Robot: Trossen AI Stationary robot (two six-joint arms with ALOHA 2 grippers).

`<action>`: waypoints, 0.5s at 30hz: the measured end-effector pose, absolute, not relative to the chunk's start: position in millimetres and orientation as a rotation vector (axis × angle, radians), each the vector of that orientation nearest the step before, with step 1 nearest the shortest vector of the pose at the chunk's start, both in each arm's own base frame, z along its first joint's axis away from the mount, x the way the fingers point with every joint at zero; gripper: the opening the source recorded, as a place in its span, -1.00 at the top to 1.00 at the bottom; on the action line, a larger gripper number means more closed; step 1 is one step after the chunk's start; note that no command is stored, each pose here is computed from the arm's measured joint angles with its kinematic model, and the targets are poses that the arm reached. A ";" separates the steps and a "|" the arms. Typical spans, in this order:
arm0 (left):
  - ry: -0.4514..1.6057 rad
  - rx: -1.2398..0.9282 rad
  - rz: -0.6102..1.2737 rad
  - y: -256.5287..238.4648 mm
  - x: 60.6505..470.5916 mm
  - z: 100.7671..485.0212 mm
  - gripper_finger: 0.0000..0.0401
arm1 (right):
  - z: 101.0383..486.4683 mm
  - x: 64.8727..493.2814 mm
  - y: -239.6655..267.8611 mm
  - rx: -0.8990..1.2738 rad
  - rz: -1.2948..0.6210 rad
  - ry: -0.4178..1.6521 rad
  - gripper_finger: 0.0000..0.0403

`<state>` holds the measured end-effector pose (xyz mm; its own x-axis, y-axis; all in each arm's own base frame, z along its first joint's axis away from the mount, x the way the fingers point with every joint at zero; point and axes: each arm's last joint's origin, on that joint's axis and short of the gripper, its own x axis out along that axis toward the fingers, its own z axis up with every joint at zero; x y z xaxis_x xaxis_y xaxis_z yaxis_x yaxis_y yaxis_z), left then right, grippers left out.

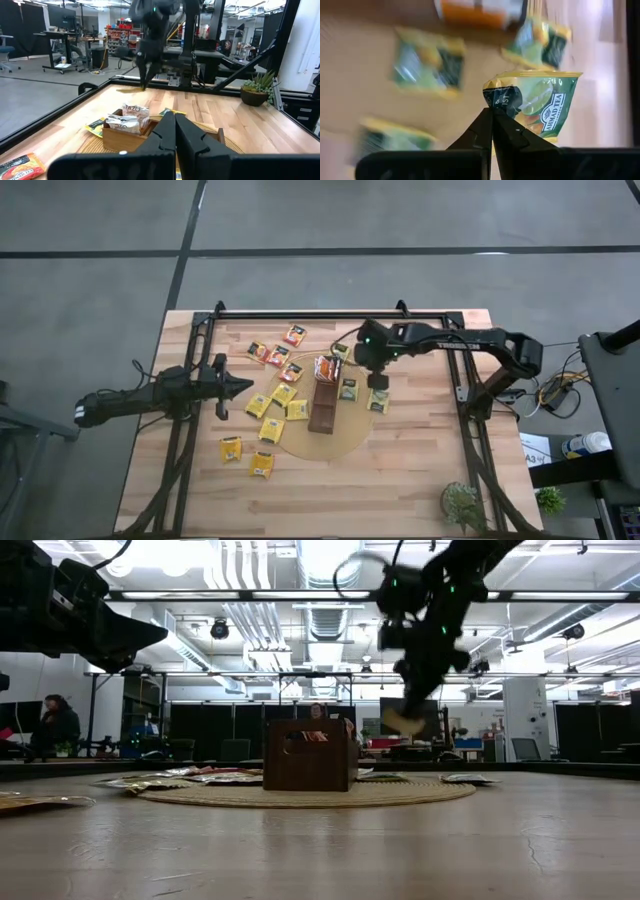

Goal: Pick & Place Tea
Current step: Put the yellow tea bag into the middle section of the wooden organizer

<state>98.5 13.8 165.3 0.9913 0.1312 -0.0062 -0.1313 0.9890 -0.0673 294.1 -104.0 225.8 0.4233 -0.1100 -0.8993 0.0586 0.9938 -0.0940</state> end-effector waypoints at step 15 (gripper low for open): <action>0.002 -0.068 0.132 13.8 98.6 165.3 1.00 | 267.9 331.6 -70.4 0.778 -0.023 0.687 0.96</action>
